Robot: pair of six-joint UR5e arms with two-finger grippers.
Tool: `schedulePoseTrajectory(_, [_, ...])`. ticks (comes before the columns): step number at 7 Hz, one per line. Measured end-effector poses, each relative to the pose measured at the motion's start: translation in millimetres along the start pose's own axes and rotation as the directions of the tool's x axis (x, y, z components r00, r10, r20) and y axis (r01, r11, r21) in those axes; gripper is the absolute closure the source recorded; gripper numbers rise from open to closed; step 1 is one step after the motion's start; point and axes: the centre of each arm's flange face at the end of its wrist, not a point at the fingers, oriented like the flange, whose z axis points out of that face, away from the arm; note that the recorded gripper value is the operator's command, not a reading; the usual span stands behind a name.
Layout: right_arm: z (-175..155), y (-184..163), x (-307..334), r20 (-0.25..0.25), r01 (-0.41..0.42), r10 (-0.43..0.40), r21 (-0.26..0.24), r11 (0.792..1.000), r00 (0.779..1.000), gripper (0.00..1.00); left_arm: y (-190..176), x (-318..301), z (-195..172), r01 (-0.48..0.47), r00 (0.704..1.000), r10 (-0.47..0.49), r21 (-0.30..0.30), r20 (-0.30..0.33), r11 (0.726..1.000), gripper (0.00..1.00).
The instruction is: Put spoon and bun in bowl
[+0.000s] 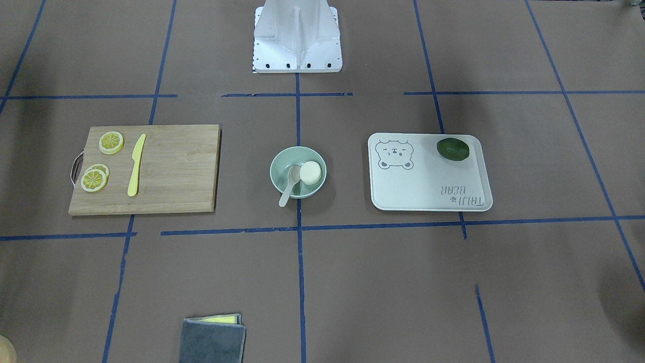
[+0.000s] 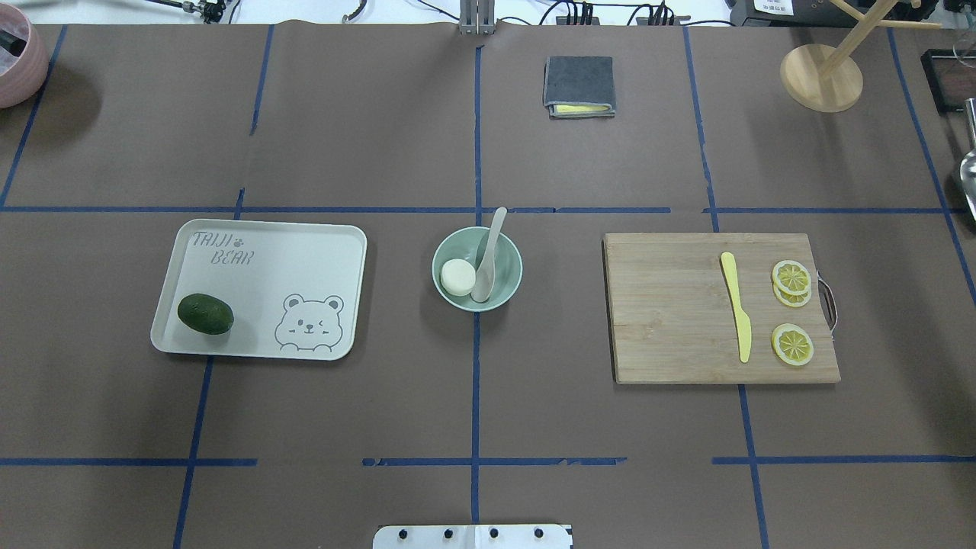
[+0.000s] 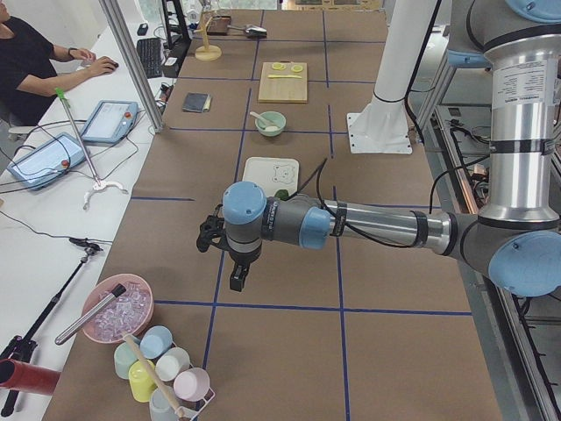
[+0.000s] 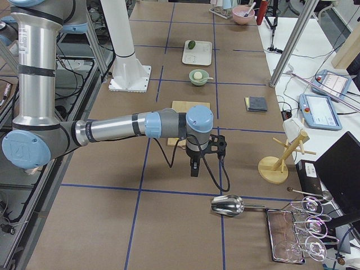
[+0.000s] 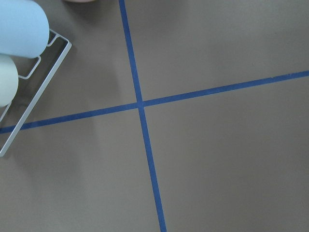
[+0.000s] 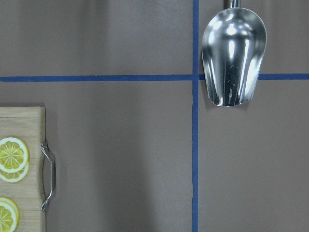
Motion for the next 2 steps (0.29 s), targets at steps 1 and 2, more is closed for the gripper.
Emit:
schedulePoseTrajectory(1, [-0.6,-1.0,-1.1,0.003,0.001,-0.001,0.001,1.000,1.000,0.00,-1.3,3.4,-4.6,-0.008,1.000,0.008,0.009,0.001,1.000,0.00])
schedulePoseTrajectory(2, [-1.0,-1.6,-2.1,0.008,0.001,-0.001,0.002,1.000,1.000,0.00,-0.9,4.8,-6.6,-0.010,1.000,0.010,0.013,0.001,1.000,0.00])
